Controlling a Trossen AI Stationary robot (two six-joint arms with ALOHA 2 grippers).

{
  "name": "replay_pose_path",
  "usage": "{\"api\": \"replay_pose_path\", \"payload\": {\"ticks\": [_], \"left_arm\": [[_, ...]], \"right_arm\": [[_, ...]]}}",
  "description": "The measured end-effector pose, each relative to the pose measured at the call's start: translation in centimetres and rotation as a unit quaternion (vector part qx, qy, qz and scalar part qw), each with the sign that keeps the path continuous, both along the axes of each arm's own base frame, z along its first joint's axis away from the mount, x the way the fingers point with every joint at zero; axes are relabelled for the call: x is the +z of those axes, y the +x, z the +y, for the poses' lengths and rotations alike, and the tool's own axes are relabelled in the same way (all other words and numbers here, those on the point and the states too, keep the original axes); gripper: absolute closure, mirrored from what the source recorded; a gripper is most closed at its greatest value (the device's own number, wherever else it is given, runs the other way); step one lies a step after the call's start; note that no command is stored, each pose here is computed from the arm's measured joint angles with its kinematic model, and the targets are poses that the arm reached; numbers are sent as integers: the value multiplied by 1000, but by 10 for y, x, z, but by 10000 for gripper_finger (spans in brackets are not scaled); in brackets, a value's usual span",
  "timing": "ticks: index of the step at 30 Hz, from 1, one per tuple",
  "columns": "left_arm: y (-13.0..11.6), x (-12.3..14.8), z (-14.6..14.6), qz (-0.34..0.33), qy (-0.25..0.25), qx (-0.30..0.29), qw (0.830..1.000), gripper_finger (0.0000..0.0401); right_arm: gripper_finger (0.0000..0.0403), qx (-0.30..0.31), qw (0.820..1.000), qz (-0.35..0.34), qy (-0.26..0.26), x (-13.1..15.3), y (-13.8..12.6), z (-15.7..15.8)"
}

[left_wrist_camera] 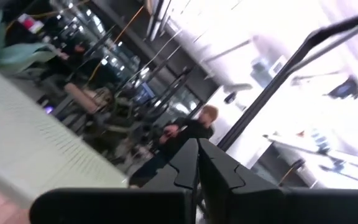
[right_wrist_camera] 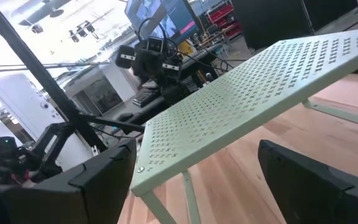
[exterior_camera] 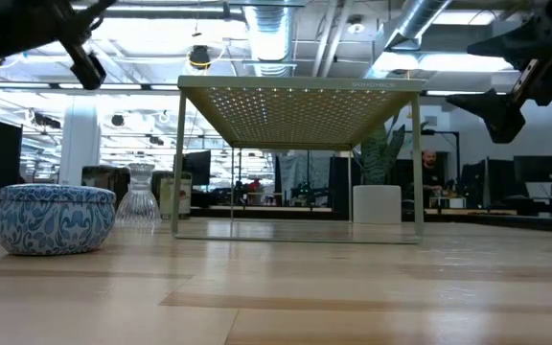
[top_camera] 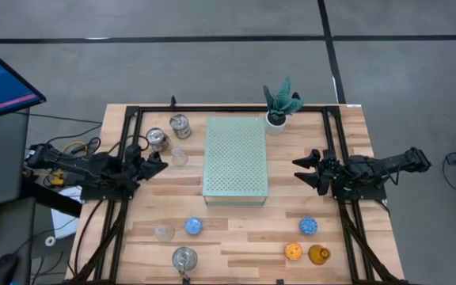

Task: Stock candles and holders on shelf
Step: Put the blue scented candle on the shelf

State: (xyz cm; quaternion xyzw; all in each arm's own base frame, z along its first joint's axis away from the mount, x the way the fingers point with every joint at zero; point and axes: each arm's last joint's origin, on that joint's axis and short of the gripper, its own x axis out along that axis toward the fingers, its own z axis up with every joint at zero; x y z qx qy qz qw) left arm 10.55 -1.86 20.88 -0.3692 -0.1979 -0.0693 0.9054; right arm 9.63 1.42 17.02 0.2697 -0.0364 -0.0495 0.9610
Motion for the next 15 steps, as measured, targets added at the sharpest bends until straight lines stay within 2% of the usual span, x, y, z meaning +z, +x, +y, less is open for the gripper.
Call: {"api": "replay_pose_path", "payload": {"ticks": [2,10,15], "left_arm": [[-3,5,1,-30,-8,0,1000,389],[-14,23,4,-137,-33,2,990,389],[-18,27,4,-163,-26,10,986,389]], "right_arm": [[76,0,1000,-11,11,2,0,0],[76,18,982,-112,152,19,-3,-1],[76,-4,975,-142,173,24,-4,-3]]}}
